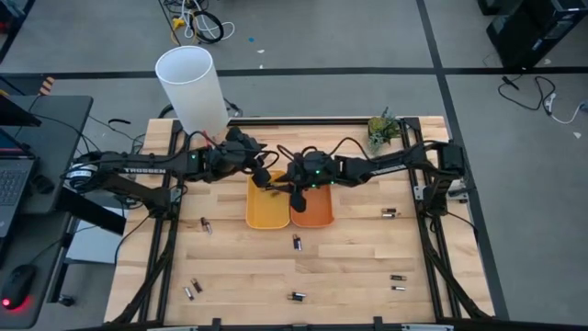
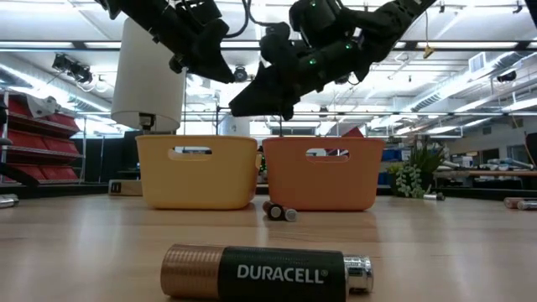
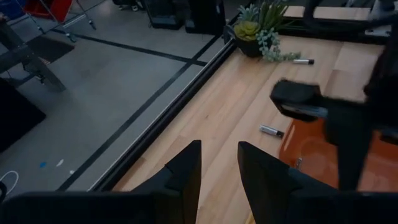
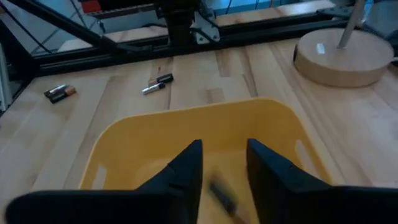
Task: Sort batteries
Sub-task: Put the top right black battery into the yellow bin, then put the top right silver battery into the orange bin
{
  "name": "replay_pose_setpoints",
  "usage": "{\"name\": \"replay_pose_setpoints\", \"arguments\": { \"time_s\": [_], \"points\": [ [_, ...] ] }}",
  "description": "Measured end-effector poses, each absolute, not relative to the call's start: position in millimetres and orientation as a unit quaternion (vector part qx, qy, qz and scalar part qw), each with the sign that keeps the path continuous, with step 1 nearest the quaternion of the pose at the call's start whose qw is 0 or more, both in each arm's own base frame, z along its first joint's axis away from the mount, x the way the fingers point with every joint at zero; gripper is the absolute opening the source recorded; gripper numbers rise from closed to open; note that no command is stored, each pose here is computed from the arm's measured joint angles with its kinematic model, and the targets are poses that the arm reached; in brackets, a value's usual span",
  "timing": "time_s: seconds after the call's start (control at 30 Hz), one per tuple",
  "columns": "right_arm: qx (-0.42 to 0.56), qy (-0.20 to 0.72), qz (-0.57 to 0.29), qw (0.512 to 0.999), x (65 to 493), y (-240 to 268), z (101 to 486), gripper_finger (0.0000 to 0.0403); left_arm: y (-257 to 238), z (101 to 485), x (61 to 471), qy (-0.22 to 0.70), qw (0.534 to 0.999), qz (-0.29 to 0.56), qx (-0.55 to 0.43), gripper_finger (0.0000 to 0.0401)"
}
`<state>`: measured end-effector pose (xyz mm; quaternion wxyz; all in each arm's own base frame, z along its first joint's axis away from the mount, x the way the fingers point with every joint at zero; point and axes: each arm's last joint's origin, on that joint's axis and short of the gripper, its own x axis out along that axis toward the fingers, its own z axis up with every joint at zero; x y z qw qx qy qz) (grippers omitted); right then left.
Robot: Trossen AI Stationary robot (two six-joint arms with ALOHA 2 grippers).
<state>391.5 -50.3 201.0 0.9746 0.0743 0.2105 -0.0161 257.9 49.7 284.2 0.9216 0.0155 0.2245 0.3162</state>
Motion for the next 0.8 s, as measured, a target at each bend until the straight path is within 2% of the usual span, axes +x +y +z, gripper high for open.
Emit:
{"name": "replay_pose_setpoints", "arguments": {
  "time_s": [0.17, 0.3, 0.43, 0.53, 0.63, 0.8],
  "points": [
    [0.077, 0.209, -0.033, 0.974, 381, -59, 218, 0.0163, 50, 284, 258, 0.226, 0.921, 0.316, 0.015, 0.012],
    [0.067, 0.25, -0.114, 0.959, 355, -72, 242, 0.0173, 49, 281, 257, 0.223, 0.922, 0.316, -0.009, 0.012],
    [0.031, 0.322, -0.232, 0.918, 313, -82, 265, 0.0167, 49, 272, 256, 0.232, 0.921, 0.314, -0.01, 0.012],
    [0.007, 0.39, -0.318, 0.864, 280, -89, 273, 0.0159, 49, 265, 255, 0.228, 0.922, 0.314, -0.01, 0.012],
    [0.024, 0.431, -0.374, 0.821, 250, -94, 268, 0.0148, 49, 260, 256, 0.198, 0.928, 0.315, -0.015, 0.012],
    [0.079, 0.433, -0.426, 0.791, 214, -101, 237, 0.0132, 49, 247, 259, 0.144, 0.942, 0.302, -0.01, 0.012]
  ]
}}
